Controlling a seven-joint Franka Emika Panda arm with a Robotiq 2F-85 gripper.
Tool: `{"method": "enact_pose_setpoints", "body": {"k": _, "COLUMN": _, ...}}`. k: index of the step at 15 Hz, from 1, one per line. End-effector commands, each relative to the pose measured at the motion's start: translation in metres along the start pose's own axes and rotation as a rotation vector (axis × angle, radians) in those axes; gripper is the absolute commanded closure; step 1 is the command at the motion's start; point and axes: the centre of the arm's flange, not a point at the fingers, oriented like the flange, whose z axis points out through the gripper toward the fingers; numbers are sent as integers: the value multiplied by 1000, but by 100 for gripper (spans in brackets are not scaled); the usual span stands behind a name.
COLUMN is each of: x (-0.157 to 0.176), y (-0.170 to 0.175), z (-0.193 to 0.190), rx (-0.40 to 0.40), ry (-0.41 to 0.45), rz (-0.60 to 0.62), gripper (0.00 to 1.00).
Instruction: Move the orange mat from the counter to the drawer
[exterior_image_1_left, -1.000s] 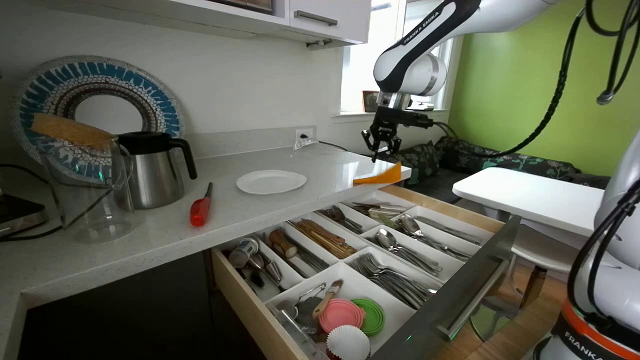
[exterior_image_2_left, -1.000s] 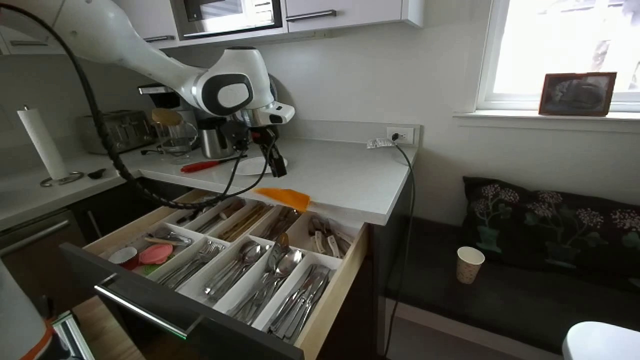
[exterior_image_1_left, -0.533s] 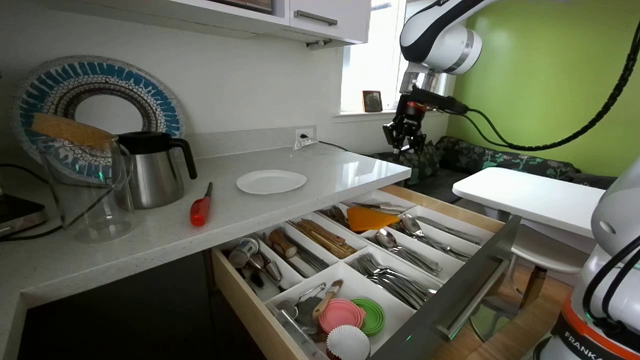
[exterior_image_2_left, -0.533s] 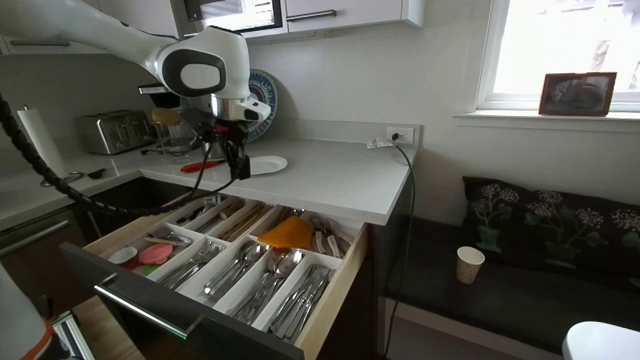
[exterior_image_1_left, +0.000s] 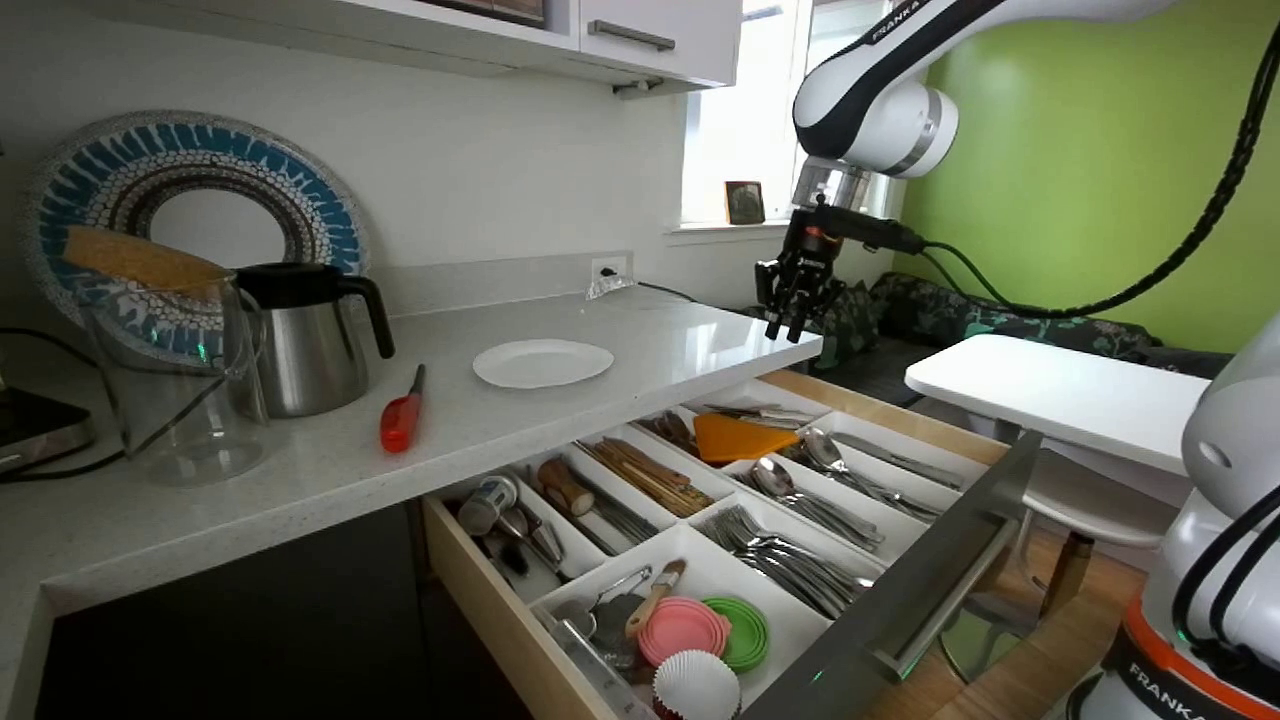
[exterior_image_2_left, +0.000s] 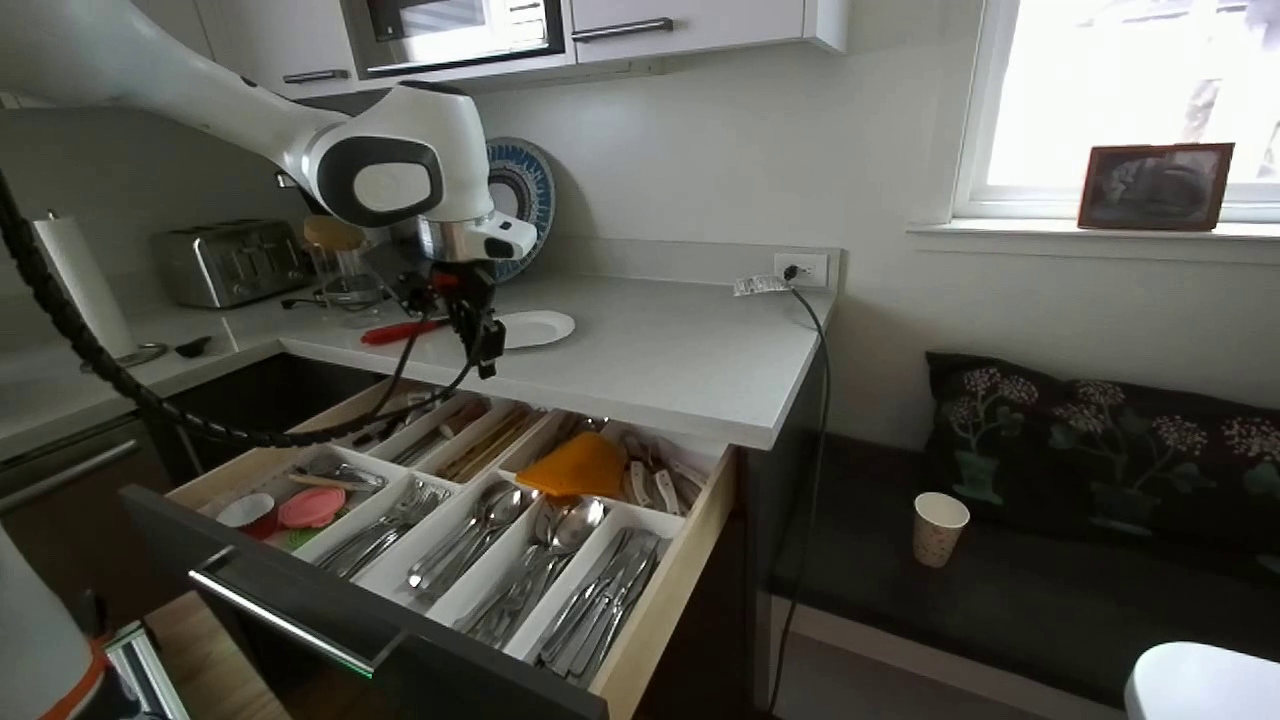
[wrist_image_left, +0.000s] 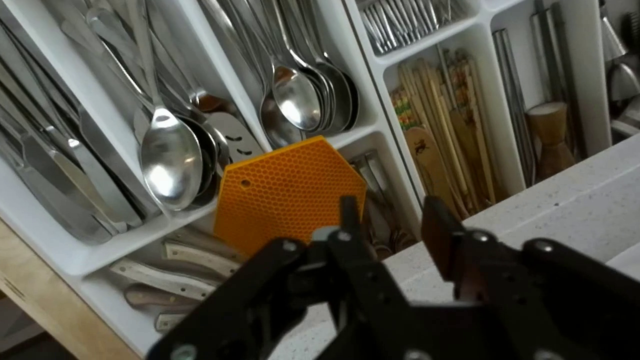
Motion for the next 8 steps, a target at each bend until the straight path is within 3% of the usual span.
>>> {"method": "enact_pose_setpoints", "body": {"k": 1, "x": 20, "y": 30, "z": -4, "rx": 10, "ry": 88, "rz": 55, "gripper": 30}}
{"method": "enact_pose_setpoints", "body": {"k": 2, "x": 23, "y": 39, "z": -7, "rx": 12, "ry": 87, "rz": 80, "gripper": 23}}
{"method": "enact_pose_setpoints", "body": {"k": 3, "x": 13, "y": 23, "z": -6, "rx": 0, "ry": 73, "rz": 49, "gripper": 16}}
{"method": "enact_pose_setpoints", "body": {"k": 4, "x": 15, "y": 29, "z": -7, "rx": 0, "ry": 78, "rz": 59, "gripper": 33}}
{"method": "enact_pose_setpoints", "body": {"k": 6, "x": 15, "y": 28, "z": -8, "rx": -1, "ry": 79, "rz": 55, "gripper": 19}}
{"method": "enact_pose_setpoints", "body": {"k": 8, "x": 15, "y": 23, "z": -7, "rx": -1, "ry": 78, "rz": 46, "gripper": 16}}
